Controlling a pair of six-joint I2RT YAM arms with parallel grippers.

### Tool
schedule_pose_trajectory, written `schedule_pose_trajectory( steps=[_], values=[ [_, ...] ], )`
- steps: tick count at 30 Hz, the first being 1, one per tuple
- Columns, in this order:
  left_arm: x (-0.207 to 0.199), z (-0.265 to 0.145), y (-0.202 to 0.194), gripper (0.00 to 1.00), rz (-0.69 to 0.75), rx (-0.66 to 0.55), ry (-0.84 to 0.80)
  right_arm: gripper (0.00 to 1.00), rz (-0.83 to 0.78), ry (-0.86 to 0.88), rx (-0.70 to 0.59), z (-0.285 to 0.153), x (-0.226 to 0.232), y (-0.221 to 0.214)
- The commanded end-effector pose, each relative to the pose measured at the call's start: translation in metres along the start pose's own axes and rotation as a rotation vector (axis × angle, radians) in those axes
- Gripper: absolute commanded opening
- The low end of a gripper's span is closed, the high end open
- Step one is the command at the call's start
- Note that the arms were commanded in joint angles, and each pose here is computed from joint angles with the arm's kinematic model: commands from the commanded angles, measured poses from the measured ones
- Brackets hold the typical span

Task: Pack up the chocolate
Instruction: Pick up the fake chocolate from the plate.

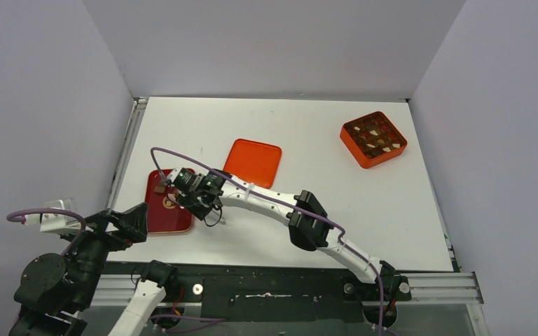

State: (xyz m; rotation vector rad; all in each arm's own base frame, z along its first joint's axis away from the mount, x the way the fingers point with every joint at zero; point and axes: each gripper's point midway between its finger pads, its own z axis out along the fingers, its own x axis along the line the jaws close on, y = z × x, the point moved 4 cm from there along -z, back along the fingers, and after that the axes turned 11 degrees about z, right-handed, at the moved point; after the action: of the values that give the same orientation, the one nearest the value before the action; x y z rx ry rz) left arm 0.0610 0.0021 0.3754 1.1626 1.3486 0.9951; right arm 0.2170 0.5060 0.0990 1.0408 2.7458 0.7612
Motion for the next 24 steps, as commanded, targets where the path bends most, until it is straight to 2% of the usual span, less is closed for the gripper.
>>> schedule_pose_trajectory(
  steps=[1, 5, 10, 24],
  values=[
    [-0.001, -0.007, 0.016, 0.97, -0.024, -0.071, -0.015, 0.36, 0.031, -0.027, -0.097, -0.032, -0.004, 0.025],
    [-0.002, -0.008, 0.016, 0.97, -0.028, -0.073, -0.019, 0.34, 0.028, -0.041, -0.069, -0.026, -0.006, 0.018],
    [-0.001, -0.008, 0.016, 0.97, -0.031, -0.074, -0.016, 0.26, 0.022, -0.044, -0.074, -0.029, -0.007, 0.019],
    [-0.003, 0.0, 0.005, 0.97, -0.029, -0.032, -0.013, 0.18, 0.084, 0.088, -0.236, -0.085, -0.002, 0.052]
  ],
)
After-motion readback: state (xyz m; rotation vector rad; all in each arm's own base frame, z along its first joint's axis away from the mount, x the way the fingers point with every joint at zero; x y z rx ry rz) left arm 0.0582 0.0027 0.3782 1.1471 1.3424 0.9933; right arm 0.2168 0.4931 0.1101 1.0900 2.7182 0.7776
